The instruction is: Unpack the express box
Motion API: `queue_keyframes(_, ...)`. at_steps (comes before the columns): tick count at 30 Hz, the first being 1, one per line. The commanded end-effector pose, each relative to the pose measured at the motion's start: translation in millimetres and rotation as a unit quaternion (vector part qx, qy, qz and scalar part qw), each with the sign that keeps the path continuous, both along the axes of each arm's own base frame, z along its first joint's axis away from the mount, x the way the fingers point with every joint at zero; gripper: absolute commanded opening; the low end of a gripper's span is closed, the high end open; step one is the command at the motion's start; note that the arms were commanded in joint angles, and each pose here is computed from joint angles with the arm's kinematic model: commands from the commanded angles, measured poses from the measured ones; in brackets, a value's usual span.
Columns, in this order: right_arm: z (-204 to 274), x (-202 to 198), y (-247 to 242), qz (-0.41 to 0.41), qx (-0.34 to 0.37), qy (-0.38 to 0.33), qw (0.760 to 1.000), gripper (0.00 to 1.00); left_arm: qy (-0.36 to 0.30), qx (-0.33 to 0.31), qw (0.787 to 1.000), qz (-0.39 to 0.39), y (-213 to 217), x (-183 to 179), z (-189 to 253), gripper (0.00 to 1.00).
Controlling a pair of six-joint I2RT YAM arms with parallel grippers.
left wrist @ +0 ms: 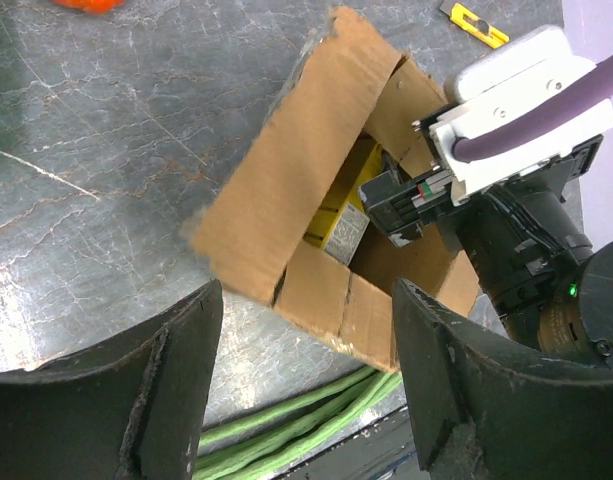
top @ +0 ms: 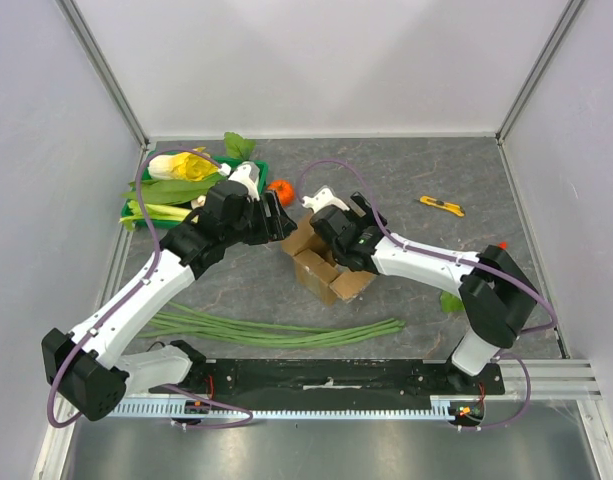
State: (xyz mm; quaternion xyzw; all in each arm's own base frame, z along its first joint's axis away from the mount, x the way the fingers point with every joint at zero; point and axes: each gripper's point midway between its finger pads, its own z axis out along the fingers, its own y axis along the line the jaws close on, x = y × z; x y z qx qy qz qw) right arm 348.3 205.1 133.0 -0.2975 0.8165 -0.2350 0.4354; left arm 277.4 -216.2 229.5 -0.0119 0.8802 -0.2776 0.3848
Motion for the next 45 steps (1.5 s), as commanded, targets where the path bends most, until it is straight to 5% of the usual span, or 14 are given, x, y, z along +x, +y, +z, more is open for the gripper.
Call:
queue_keyframes(1, 38, 13, -10, -0.053, 0.016, -0.082, 0.995, 0.98, -0.027, -0.012, 1.0, 0.006, 0, 5, 15, 0.75)
queue_keyframes(12, 98, 6, -26, -0.079, 0.073, -0.129, 0.986, 0.94, -0.019, -0.005, 1.0, -0.016, -11, 13, 7, 0.75)
queue_keyframes(21, 84, 27, -45, -0.13, 0.138, -0.093, 0.977, 0.7, 0.006, -0.007, 0.999, -0.033, -21, 16, -6, 0.75)
queue_keyframes(34, 43, 38, -60, -0.162, 0.143, -0.036, 0.976, 0.75, 0.022, -0.002, 0.999, -0.049, -27, 20, -17, 0.75)
queue_keyframes(45, 57, 45, -56, -0.159, 0.179, -0.017, 0.971, 0.63, 0.027, 0.003, 0.998, -0.053, -28, 24, -18, 0.75)
